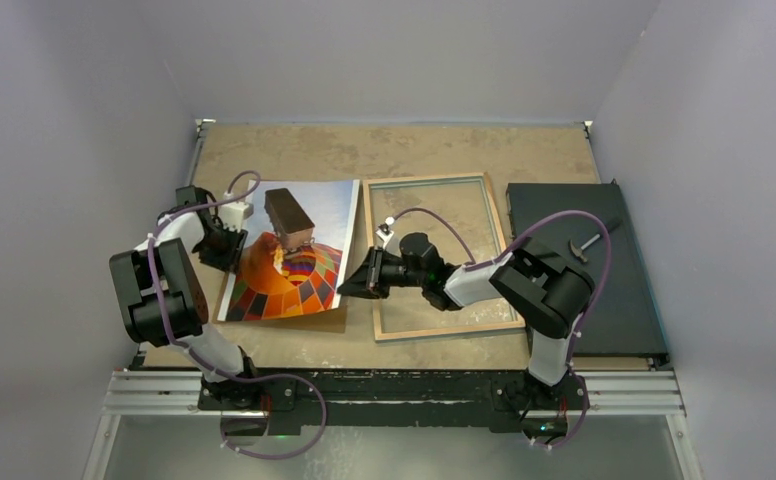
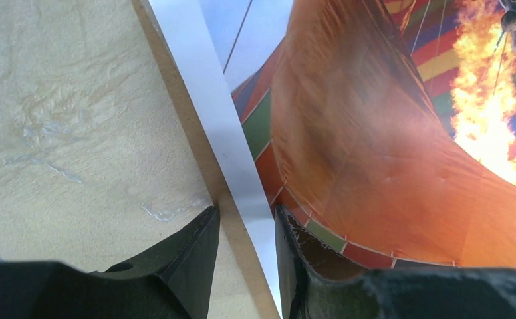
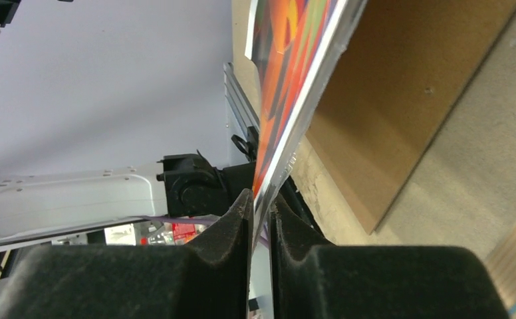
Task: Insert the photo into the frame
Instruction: Move the photo frame item to the center of the board.
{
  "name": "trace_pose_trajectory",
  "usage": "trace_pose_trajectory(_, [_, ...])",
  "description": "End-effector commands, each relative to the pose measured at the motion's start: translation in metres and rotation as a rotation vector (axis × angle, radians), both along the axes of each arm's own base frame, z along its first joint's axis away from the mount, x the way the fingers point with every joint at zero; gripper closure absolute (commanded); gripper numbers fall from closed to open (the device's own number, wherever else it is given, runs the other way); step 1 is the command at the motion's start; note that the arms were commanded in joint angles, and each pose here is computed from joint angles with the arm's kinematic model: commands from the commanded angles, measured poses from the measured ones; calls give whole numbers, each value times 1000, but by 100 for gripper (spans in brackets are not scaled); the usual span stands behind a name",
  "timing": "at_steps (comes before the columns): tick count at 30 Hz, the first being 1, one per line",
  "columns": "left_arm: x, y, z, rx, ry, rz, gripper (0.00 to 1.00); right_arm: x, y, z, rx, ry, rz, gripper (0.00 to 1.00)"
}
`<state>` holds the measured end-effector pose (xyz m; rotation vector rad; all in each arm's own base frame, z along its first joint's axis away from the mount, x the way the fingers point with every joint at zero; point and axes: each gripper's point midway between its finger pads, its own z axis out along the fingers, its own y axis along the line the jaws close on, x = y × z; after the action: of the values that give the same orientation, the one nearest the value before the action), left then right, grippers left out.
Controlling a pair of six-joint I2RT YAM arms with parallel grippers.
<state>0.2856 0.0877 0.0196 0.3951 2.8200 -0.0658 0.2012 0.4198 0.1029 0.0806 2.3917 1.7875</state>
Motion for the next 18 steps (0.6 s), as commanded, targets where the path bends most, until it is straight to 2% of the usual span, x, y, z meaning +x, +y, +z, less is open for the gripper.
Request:
trace_pose_trajectory(1, [4, 15, -6, 91, -36, 12, 66, -5, -6, 21, 48, -52, 26, 88])
trace_pose_trajectory(3, [2, 15, -9, 96, -30, 11, 66, -4, -8, 18, 38, -47, 20, 93])
trace_pose_trajectory(6, [1, 15, -10, 97, -30, 11, 66, -5, -8, 15, 35, -39, 23, 96])
trace_pose_trajectory(14, [3, 15, -7, 100, -40, 13, 67, -6, -10, 22, 47, -46, 34, 93])
trace_pose_trajectory(18, [3, 16, -7, 105, -40, 12, 67, -6, -12, 20, 45, -39, 38, 88])
